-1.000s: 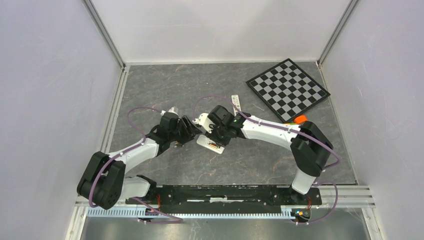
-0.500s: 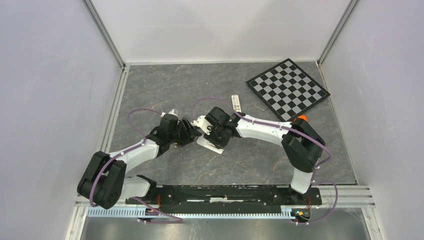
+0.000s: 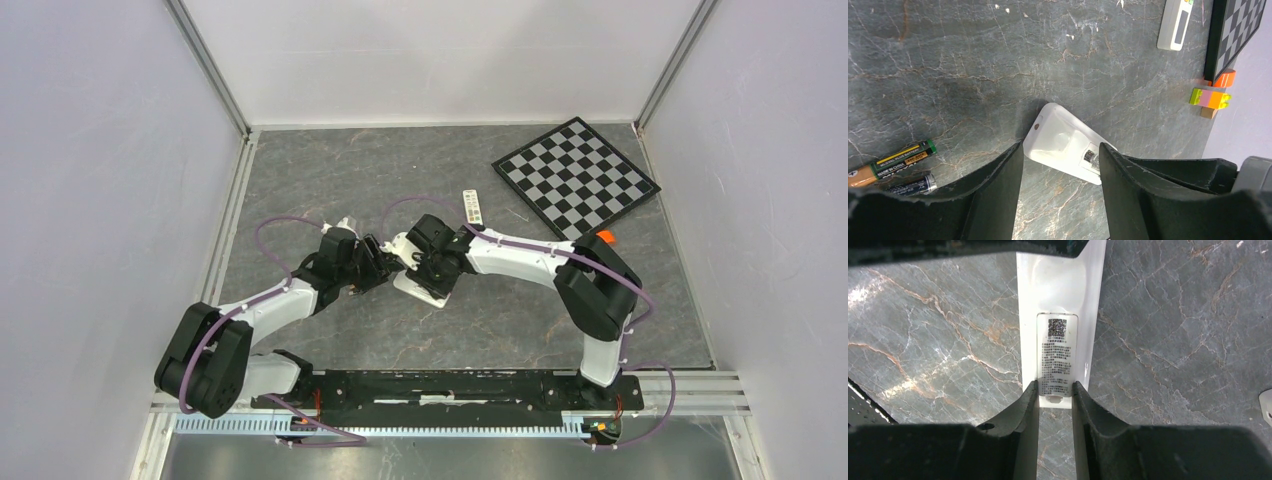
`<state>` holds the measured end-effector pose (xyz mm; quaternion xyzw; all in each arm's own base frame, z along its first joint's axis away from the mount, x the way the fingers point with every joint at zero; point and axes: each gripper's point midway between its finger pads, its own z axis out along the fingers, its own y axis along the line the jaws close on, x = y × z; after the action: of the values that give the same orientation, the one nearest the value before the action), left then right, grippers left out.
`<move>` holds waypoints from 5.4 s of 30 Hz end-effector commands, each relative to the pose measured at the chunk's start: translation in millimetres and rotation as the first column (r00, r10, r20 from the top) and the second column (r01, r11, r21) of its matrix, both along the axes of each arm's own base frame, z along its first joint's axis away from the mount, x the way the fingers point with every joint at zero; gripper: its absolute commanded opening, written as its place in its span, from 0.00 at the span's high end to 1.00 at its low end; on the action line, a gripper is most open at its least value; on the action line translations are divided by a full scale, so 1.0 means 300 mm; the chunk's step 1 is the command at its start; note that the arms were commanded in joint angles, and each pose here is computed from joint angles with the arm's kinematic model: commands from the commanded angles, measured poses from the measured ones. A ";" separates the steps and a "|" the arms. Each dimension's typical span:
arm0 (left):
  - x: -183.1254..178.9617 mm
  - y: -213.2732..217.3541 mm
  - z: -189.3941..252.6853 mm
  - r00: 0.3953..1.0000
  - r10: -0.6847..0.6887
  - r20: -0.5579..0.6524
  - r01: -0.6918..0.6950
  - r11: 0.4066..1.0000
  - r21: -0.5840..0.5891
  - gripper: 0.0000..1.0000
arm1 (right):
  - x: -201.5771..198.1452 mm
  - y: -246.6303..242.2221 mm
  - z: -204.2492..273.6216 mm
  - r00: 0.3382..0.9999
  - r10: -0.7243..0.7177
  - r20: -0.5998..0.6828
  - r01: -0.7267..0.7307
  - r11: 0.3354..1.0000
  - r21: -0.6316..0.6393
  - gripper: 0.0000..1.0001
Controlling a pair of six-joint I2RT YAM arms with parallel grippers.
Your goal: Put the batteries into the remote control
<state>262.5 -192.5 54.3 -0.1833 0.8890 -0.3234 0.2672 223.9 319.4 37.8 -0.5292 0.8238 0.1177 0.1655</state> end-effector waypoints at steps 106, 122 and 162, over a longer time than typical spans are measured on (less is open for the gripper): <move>0.014 0.265 0.160 0.960 0.197 0.199 -0.243 0.940 0.241 0.01 | 0.158 -0.712 0.009 0.423 -0.859 0.289 0.842 0.490 0.227 0.58; 0.013 0.273 0.163 0.957 0.205 0.205 -0.253 0.936 0.245 0.01 | 0.188 -0.709 0.003 0.428 -0.879 0.212 0.852 0.470 0.231 0.19; 0.035 0.254 0.262 0.934 0.181 0.308 -0.245 0.952 0.183 0.00 | 0.544 -0.340 0.117 0.672 -0.683 0.286 0.606 0.729 0.319 0.75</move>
<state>258.0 -108.1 104.3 -0.2320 0.8626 -0.1912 0.4069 388.7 209.8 27.5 -0.1227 0.9242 -0.0005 0.3618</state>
